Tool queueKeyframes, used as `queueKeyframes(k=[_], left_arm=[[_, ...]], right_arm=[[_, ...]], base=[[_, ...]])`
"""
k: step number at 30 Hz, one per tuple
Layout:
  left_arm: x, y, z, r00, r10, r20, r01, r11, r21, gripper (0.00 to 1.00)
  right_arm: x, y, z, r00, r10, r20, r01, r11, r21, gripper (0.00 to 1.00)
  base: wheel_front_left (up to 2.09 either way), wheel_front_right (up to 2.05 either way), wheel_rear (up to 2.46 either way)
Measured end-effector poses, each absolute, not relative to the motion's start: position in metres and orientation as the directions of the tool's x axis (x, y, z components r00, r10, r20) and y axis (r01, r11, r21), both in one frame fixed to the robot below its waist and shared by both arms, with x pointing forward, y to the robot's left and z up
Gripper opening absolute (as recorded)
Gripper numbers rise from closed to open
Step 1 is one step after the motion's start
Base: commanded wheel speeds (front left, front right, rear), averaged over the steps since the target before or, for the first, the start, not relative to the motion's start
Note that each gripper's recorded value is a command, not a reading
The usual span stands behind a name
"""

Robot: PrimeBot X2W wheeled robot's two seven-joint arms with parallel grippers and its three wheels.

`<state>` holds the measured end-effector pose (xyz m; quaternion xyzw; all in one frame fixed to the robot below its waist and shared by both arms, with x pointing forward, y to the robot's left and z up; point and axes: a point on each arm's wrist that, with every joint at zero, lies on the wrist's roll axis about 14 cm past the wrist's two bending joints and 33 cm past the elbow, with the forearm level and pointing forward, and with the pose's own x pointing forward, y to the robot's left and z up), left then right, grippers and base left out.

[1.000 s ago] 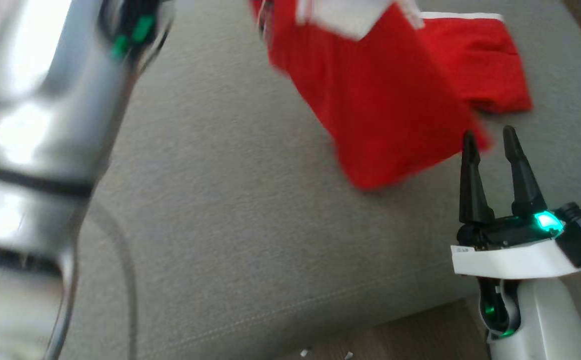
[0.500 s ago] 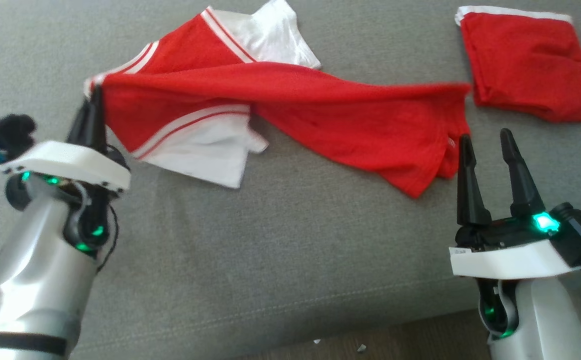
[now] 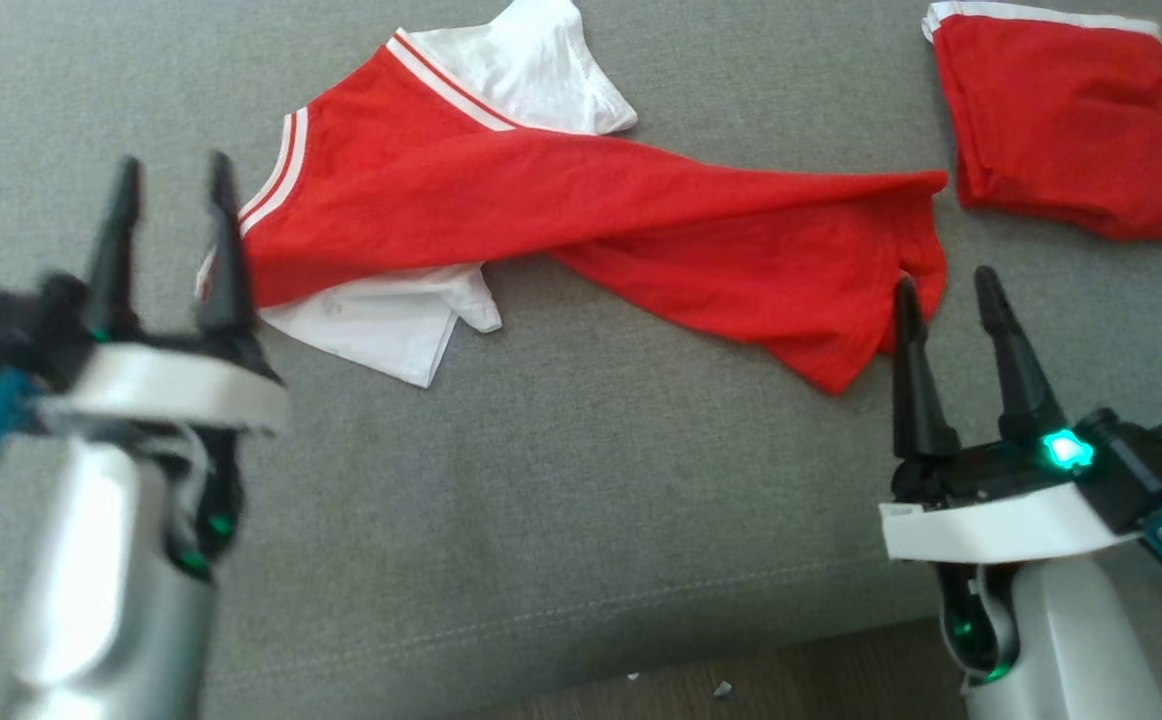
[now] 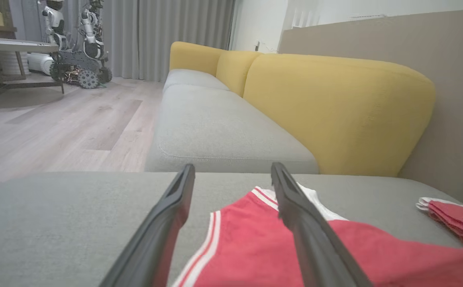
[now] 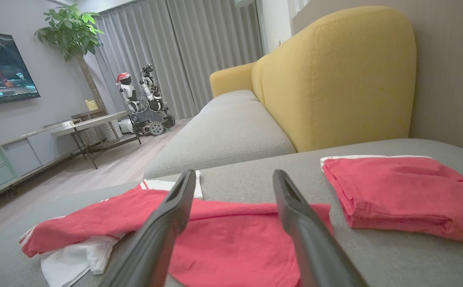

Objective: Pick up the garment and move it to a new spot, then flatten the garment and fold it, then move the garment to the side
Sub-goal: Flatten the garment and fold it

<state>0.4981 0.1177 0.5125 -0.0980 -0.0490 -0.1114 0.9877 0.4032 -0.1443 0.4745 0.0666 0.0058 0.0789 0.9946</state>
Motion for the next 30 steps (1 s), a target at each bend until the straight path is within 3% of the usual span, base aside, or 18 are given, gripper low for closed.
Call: queueKeyframes(k=[4, 9, 19, 23, 30], left_arm=[[0.47, 0.1, 0.503, 0.967, -0.231, 0.107, 0.247, 0.954, -0.17, 1.0], [0.432, 0.088, 0.466, 0.972, -0.234, -0.01, 0.228, 0.954, -0.196, 1.0], [0.39, 0.056, 0.394, 0.909, -0.335, -0.249, 0.295, 0.938, -0.183, 1.0], [0.391, 0.041, 0.372, 0.864, -0.39, -0.317, 0.354, 0.92, -0.165, 1.0], [0.428, 0.026, 0.373, 0.863, -0.4, -0.309, 0.381, 0.916, -0.124, 1.0]], right_arm=[[0.395, -0.136, 0.457, 0.982, 0.182, -0.057, -0.172, 0.975, 0.144, 1.0], [0.375, -0.125, 0.429, 0.967, 0.21, -0.147, -0.185, 0.968, 0.167, 1.0], [0.374, -0.126, 0.432, 0.968, 0.207, -0.14, -0.185, 0.97, 0.157, 1.0], [0.374, -0.13, 0.429, 0.968, 0.2, -0.152, -0.179, 0.974, 0.141, 1.0], [0.382, -0.14, 0.427, 0.973, 0.17, -0.154, -0.15, 0.98, 0.131, 1.0]], base=[[0.0, 0.0, 0.0], [0.0, 0.0, 0.0], [0.0, 0.0, 0.0], [0.0, 0.0, 0.0], [0.0, 0.0, 0.0]])
